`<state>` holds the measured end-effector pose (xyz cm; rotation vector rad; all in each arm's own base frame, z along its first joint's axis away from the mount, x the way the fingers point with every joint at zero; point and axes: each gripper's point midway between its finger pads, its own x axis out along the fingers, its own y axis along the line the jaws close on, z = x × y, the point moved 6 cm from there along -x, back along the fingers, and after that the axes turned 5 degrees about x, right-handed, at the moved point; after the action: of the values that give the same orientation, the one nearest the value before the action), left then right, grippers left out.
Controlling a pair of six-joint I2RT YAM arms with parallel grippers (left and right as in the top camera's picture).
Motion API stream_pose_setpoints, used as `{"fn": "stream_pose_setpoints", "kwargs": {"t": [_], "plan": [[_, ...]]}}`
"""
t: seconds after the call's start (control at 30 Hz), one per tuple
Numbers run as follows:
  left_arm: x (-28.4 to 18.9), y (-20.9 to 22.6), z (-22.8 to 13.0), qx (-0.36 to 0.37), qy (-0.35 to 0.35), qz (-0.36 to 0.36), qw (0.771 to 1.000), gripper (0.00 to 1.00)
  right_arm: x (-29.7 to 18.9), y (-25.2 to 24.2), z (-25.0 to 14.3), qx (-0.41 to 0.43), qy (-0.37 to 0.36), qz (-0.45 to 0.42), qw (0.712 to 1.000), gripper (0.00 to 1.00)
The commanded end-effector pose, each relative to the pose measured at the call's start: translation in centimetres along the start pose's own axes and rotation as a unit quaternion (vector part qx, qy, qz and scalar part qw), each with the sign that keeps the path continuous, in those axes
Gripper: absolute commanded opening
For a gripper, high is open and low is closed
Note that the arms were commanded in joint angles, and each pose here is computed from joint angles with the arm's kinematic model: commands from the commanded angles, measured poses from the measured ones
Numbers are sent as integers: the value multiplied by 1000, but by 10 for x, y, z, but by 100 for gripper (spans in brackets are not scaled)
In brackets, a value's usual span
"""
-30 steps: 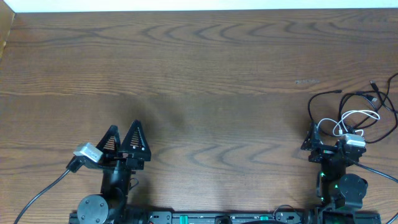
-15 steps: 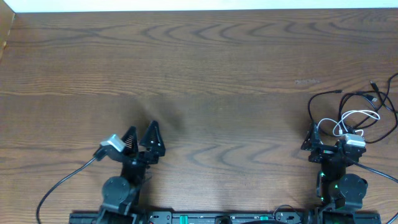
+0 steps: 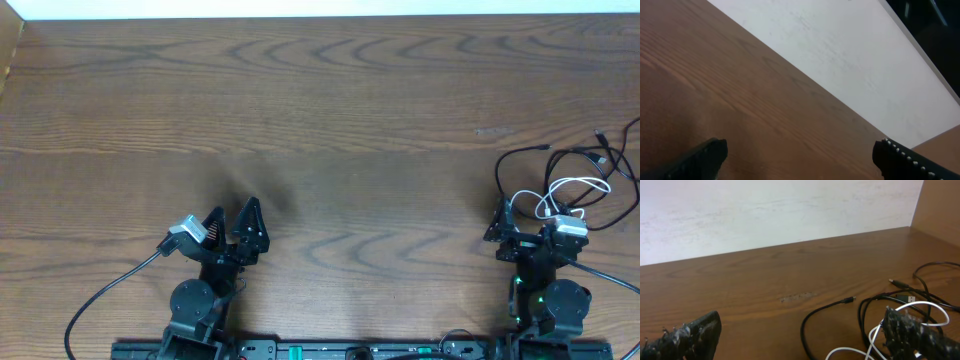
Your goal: Untangle cables
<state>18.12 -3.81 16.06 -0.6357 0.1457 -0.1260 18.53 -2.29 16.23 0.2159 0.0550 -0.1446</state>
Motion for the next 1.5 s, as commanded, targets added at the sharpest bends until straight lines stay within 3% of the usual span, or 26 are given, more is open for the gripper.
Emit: {"fn": "stream_pose_setpoints", "kwargs": {"t": [0.0,0.57,0.93,1.47], "plan": [[0,9,-10,8,16,20,1000,98,0,-1,0,7,-2,-1,1000,99],[1,9,-10,8,16,21,1000,98,0,-1,0,7,-2,-1,1000,99],[-1,35,10,-3,-37,91,995,98,0,-1,0,7,-1,-1,1000,99],[-1,36,10,-3,-38,95,995,98,0,-1,0,7,-2,-1,1000,99]]}}
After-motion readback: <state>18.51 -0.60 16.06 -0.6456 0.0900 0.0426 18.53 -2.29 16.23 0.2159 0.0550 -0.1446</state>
